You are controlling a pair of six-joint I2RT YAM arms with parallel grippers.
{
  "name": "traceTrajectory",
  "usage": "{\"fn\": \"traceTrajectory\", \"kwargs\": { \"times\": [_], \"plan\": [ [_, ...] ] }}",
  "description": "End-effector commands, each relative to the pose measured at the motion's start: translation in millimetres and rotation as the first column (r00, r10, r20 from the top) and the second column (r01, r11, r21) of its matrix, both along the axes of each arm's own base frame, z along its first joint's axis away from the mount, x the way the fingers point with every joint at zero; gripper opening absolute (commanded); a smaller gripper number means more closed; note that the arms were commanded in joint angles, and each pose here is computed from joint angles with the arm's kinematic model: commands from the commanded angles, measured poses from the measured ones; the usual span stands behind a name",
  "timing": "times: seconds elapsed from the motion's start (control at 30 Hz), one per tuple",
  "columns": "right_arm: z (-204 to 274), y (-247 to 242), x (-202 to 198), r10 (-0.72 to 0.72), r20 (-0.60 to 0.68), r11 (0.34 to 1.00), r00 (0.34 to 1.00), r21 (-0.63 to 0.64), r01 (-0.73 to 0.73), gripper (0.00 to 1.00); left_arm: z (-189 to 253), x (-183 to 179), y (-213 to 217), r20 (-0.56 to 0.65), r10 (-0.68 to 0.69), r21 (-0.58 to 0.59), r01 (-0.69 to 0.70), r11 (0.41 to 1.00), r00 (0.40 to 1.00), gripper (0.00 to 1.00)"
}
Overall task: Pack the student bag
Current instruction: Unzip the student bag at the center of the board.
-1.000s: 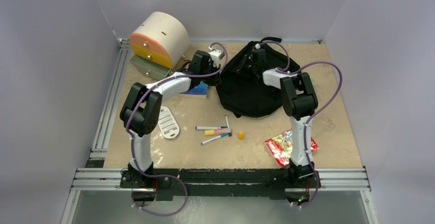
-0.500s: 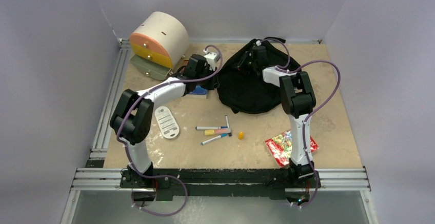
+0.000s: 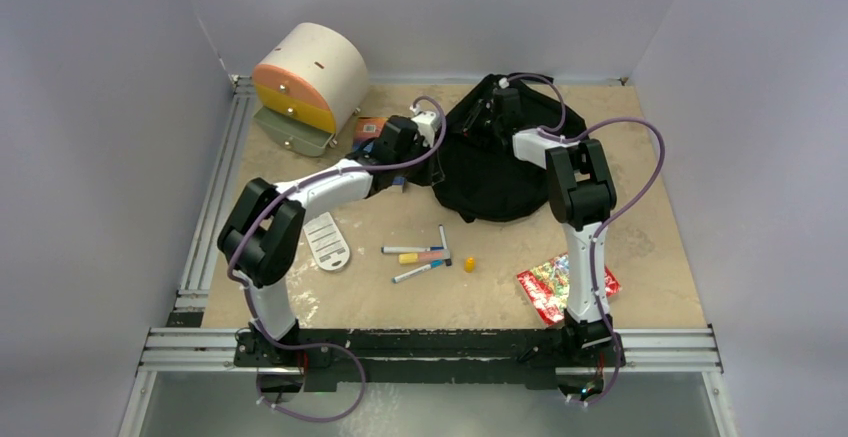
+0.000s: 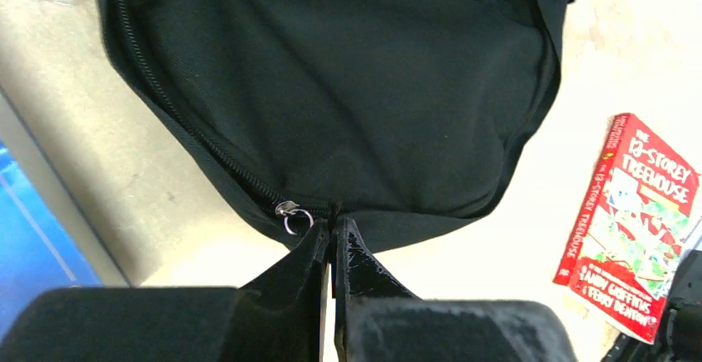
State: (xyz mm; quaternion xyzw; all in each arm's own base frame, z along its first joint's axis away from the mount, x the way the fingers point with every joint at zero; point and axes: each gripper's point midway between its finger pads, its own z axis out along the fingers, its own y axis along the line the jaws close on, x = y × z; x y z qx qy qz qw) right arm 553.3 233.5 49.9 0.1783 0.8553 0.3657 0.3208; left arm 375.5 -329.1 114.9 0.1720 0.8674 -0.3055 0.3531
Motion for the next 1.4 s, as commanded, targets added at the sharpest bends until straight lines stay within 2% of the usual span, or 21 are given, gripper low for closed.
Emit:
{"fn": "traceTrajectory", "kwargs": {
  "times": [0.0,0.2,0.37,0.57,0.93,1.1,1.27,1.37],
  "plan": [
    [13.1,-13.2,21.0,-0.039,0.069,0.999,0.997,-0.022,0.041,0.29,31.7,-24.5,-30.1,-0.001,-0.070,-0.083,0.069,0.994,0.998,0.00],
    [12.1,-14.2,18.7,-0.034,0.068,0.999,0.997,-0.028,0.036,0.30,25.6,-33.4,-41.7,0.001,-0.082,-0.053,0.082,0.995,0.997,0.00],
    [53.2,-23.9,9.2,-0.026,0.144,0.999,0.989,-0.041,0.033,0.32,27.2,-28.7,-46.7,0.005,-0.091,-0.055,0.091,0.994,0.996,0.00],
    [101.0,-45.6,-25.2,-0.031,0.226,0.997,0.974,-0.063,0.047,0.40,30.8,-23.0,-51.9,0.012,-0.103,-0.048,0.103,0.994,0.995,0.00],
    [124.9,-69.3,-99.1,-0.012,0.311,0.990,0.950,-0.129,0.055,0.57,44.2,-1.4,-35.9,0.058,-0.044,-0.027,0.046,0.999,0.997,0.00],
    [131.1,-73.7,-124.1,-0.017,0.341,0.992,0.940,-0.112,0.059,0.57,44.8,4.6,-33.6,0.061,-0.046,-0.030,0.048,0.998,0.997,0.03],
    [148.7,-81.8,-135.7,-0.057,0.440,0.991,0.896,-0.083,0.104,0.60,48.4,6.6,-36.2,0.059,-0.064,-0.048,0.067,0.997,0.996,0.05],
    [150.4,-85.6,-137.3,-0.061,0.458,0.988,0.887,-0.097,0.118,0.61,52.2,6.6,-38.9,0.065,-0.081,-0.058,0.085,0.995,0.995,0.08]
  ]
}}
